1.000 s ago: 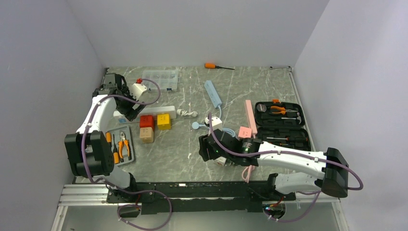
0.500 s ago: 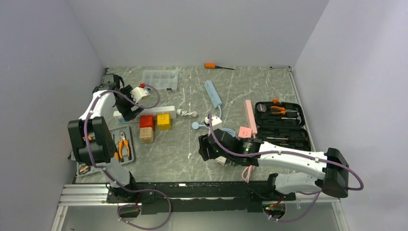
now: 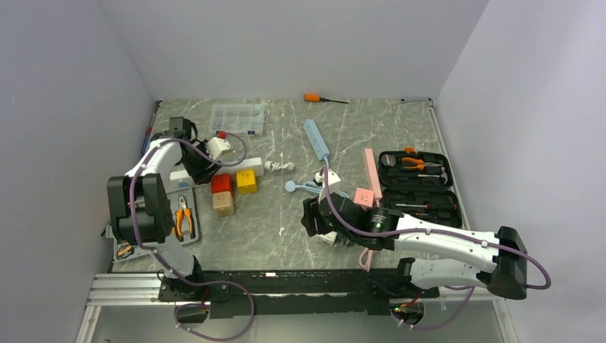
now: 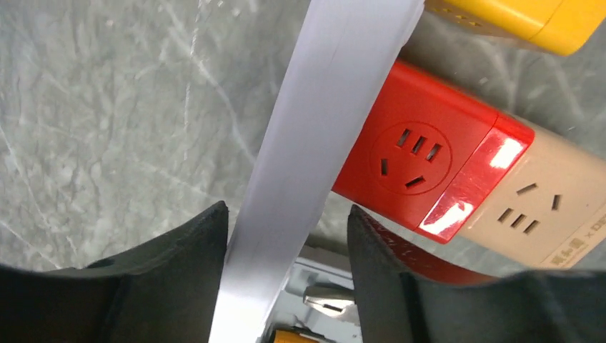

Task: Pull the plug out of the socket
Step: Remove the plug from the socket.

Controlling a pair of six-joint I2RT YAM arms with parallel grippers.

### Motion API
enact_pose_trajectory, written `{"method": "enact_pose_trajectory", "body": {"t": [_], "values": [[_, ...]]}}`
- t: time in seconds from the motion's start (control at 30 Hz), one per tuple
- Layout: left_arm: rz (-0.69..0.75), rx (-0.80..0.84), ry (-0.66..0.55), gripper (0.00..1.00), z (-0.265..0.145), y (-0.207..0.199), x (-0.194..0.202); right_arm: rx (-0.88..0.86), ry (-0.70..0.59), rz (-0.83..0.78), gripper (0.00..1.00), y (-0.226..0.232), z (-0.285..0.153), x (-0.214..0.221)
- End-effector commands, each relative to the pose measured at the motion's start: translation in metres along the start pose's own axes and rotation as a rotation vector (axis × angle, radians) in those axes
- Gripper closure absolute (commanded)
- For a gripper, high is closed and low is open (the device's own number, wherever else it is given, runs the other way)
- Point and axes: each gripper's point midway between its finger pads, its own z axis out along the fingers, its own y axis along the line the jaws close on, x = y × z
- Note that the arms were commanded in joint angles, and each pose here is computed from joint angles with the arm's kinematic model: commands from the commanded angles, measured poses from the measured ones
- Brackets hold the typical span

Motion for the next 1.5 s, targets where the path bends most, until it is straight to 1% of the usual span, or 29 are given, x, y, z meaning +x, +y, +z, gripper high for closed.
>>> {"method": "enact_pose_trajectory", "body": {"t": [0.0,0.07,0.17,0.3,0.5,0.57,0.67,0.73,0.77,0.83,0.9,0.93,1.0,1.03,1.07,1.17,1.3,1.37,1.47], "values": [[-0.006,0.069,-0.082,0.41,-0.001,-0.048,-0.027,0.035,-0.047,0.014,0.4,-0.009,-0.003,-0.007],[0.008,0.102,-0.106,0.48,0.003,-0.067,-0.036,0.042,-0.047,0.018,0.4,-0.012,-0.004,-0.005],[0.028,0.107,-0.13,0.55,0.004,-0.082,-0.05,0.046,-0.05,0.029,0.4,-0.015,-0.005,-0.004],[0.027,0.102,-0.164,0.57,0.004,-0.095,-0.072,0.052,-0.05,0.035,0.4,-0.018,-0.005,-0.001],[-0.084,0.099,-0.183,0.63,0.011,-0.102,-0.096,0.062,-0.049,0.036,0.4,-0.022,-0.006,0.002],[-0.143,0.089,-0.166,0.68,0.015,-0.102,-0.098,0.069,-0.045,0.033,0.4,-0.024,-0.006,0.004],[-0.224,0.084,-0.136,0.69,0.019,-0.105,-0.096,0.088,-0.035,0.031,0.4,-0.028,-0.004,0.009],[-0.251,0.086,-0.12,0.64,0.021,-0.114,-0.087,0.098,-0.029,0.027,0.4,-0.03,-0.003,0.011],[-0.257,0.079,-0.117,0.6,0.021,-0.118,-0.083,0.101,-0.026,0.024,0.38,-0.031,-0.002,0.012],[-0.262,0.076,-0.108,0.55,0.02,-0.127,-0.075,0.111,-0.026,0.024,0.31,-0.032,0.0,0.013],[-0.272,0.08,-0.088,0.46,0.018,-0.137,-0.065,0.114,-0.032,0.021,0.28,-0.032,0.002,0.012],[-0.271,0.083,-0.086,0.4,0.017,-0.141,-0.062,0.111,-0.036,0.018,0.27,-0.03,0.003,0.011],[-0.26,0.083,-0.089,0.21,0.015,-0.148,-0.056,0.108,-0.04,0.014,0.25,-0.028,0.005,0.008],[-0.251,0.084,-0.089,0.09,0.015,-0.151,-0.053,0.105,-0.043,0.011,0.23,-0.027,0.007,0.007],[-0.245,0.084,-0.089,0.02,0.016,-0.153,-0.05,0.102,-0.043,0.007,0.22,-0.025,0.009,0.006],[-0.217,0.06,-0.102,0.01,0.016,-0.152,-0.047,0.099,-0.047,-0.004,0.21,-0.021,0.012,0.002],[-0.165,0.024,-0.156,0.01,0.013,-0.144,-0.053,0.091,-0.056,-0.009,0.2,-0.017,0.013,-0.004],[-0.17,0.027,-0.174,0.01,0.014,-0.14,-0.055,0.089,-0.058,-0.011,0.2,-0.015,0.014,-0.006],[-0.181,0.049,-0.165,0.01,0.02,-0.135,-0.049,0.084,-0.063,-0.006,0.19,-0.014,0.014,-0.008]]}}
